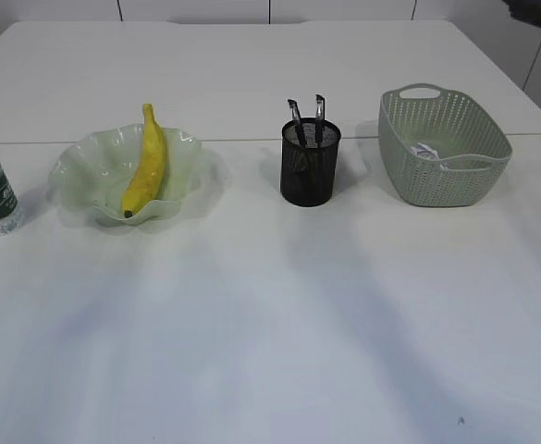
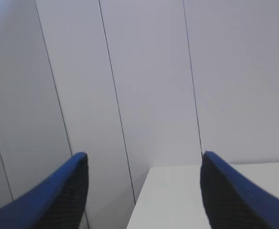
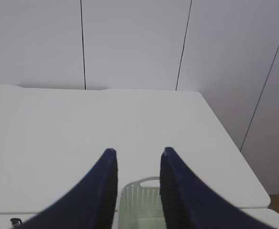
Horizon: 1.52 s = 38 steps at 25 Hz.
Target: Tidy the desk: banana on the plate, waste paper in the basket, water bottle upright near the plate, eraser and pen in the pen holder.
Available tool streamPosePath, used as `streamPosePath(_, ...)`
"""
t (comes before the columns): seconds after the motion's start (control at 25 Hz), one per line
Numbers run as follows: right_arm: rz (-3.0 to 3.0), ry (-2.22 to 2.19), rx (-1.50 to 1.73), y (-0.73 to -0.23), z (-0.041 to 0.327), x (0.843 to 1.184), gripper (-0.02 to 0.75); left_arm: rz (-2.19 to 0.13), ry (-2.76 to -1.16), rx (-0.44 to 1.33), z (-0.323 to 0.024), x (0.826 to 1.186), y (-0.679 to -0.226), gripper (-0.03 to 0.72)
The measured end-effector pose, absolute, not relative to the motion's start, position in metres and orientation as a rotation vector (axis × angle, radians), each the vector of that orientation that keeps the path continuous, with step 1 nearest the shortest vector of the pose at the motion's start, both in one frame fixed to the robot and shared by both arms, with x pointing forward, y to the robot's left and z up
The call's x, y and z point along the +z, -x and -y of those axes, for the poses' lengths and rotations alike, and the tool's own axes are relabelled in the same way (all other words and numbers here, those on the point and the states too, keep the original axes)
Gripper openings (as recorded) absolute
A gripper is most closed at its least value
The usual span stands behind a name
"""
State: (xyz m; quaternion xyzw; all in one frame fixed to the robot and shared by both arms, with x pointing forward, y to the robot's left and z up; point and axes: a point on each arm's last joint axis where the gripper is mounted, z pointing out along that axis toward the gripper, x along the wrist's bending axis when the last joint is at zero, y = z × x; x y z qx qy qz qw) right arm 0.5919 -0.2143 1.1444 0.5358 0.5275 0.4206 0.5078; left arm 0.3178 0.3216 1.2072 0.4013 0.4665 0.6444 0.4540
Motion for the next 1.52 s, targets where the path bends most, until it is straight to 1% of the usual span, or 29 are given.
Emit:
streamPosePath(0.36, -1.197, -1.26, 1.071, -0.569, 0.223, 1.174, 0.232, -1.204, -0.995, 1.574, -0.32, 1.203, -0.3, 0.519)
streamPosePath(0.56, -1.197, -1.229, 1.06, -0.557, 0.227, 1.18, 0.232, -1.247, -1.018, 1.558, -0.321, 1.198, -0.3, 0.519)
streamPosePath(0.72, -1.221, -1.231, 1.038, -0.545, 0.232, 1.172, 0.232, -1.267, -1.035, 1.546, -0.321, 1.192, -0.303, 0.519)
streamPosePath(0.92, -1.239, -1.248, 0.999, -0.533, 0.237, 1.159, 0.232, -1.294, -1.083, 1.509, -0.321, 1.175, -0.308, 0.519)
streamPosePath(1.16, -1.224, -1.251, 0.993, -0.521, 0.243, 1.159, 0.232, -1.291, -1.152, 1.44, -0.318, 1.157, -0.315, 0.519)
streamPosePath(1.52, -1.234, -1.295, 0.993, -0.512, 0.246, 1.149, 0.232, -1.317, -1.19, 1.403, -0.316, 1.135, -0.302, 0.519)
